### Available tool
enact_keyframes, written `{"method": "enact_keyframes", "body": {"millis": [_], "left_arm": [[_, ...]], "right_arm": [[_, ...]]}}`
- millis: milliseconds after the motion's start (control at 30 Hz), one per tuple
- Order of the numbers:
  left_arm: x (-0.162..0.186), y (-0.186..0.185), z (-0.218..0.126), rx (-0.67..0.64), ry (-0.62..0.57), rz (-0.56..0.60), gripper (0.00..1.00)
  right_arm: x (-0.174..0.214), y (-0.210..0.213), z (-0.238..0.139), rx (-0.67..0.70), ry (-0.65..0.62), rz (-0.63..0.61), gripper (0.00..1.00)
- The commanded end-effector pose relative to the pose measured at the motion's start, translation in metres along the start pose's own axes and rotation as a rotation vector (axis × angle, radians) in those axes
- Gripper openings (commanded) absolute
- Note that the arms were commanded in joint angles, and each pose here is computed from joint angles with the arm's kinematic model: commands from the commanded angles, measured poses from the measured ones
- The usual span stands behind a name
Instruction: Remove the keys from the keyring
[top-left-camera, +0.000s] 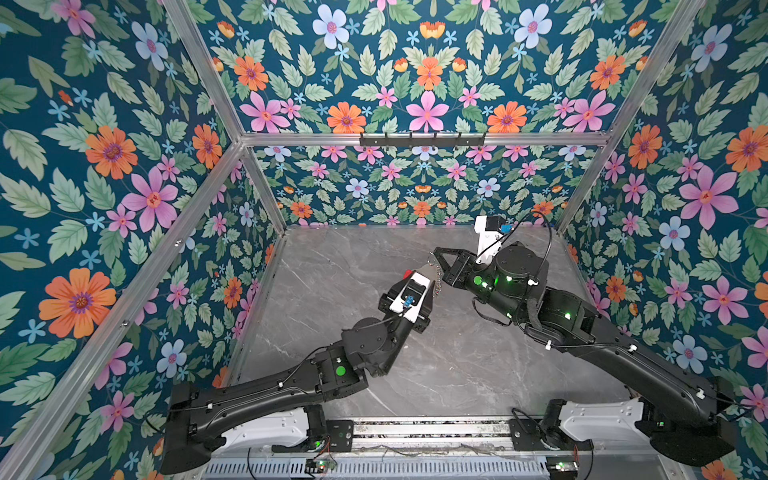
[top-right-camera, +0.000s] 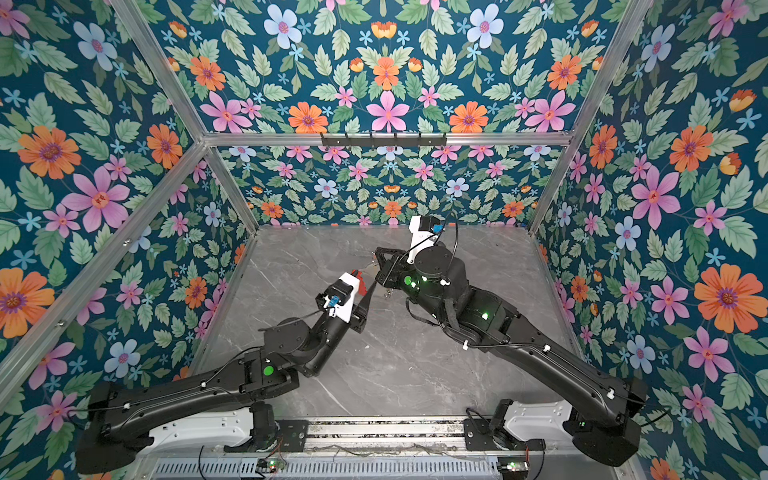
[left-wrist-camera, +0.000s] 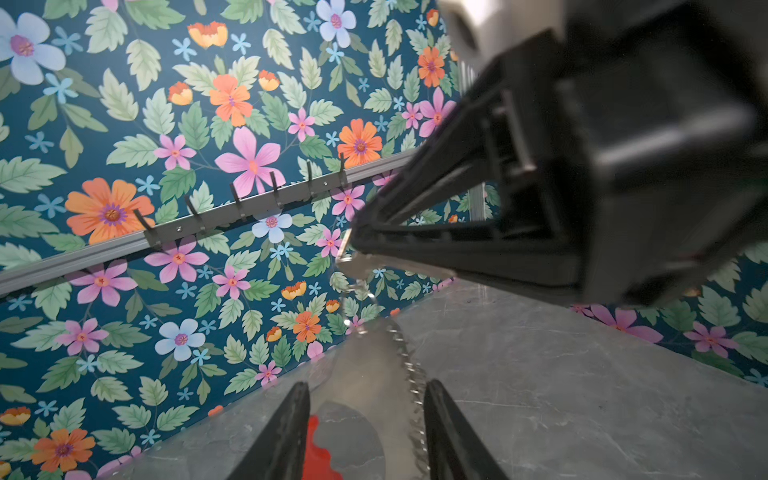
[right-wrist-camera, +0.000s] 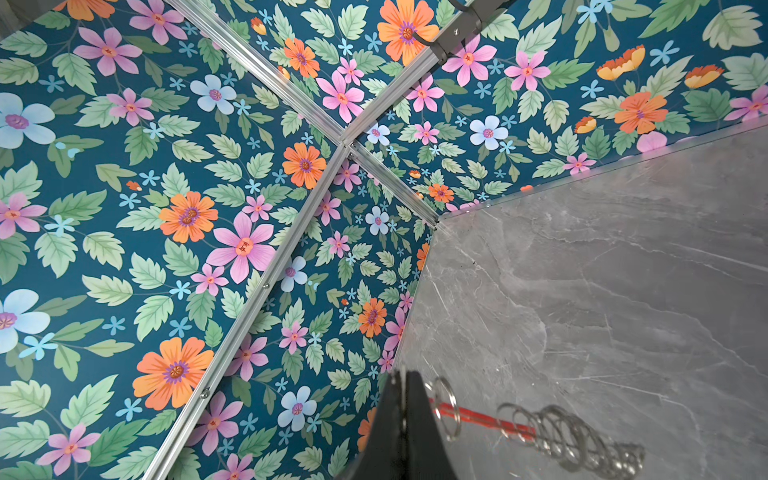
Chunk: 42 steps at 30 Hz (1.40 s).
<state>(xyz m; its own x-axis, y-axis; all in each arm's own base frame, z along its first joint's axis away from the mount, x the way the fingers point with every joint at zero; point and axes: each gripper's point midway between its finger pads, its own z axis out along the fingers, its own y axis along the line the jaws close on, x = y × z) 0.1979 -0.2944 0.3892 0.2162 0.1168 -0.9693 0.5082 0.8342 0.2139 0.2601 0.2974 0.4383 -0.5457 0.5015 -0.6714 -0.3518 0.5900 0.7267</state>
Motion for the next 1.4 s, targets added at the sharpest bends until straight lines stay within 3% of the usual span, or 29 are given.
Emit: {"method": "enact_keyframes", "body": {"millis": [0,200,333,567,967,1367], "left_arm": [[-0.015,0.001,-0.001,-0.073,-0.072,0.052,0.46],[-0.014,0.003,0.006,-0.159,-0.099,0.081,0.44],[-0.018,0.009,0.004,-0.198,-0.124,0.067,0.35],[-0.015,0.007,0.009,-0.218,-0.102,0.117,0.31],[-0.003,0.023,0.012,-0.272,-0.050,0.133,0.29],[0.005,0.024,0.015,-0.228,-0.012,0.139,0.28]], "right_arm": [[-0.011,0.014,0.000,-0.050,-0.039,0.027,0.00],[-0.010,0.015,0.001,-0.057,-0.032,0.030,0.00],[-0.009,0.015,0.001,-0.062,-0.027,0.036,0.00],[-0.006,0.016,0.002,-0.068,-0.020,0.050,0.00],[-0.006,0.018,-0.001,-0.082,-0.016,0.057,0.00],[-0.001,0.022,0.001,-0.102,0.006,0.086,0.00]]}}
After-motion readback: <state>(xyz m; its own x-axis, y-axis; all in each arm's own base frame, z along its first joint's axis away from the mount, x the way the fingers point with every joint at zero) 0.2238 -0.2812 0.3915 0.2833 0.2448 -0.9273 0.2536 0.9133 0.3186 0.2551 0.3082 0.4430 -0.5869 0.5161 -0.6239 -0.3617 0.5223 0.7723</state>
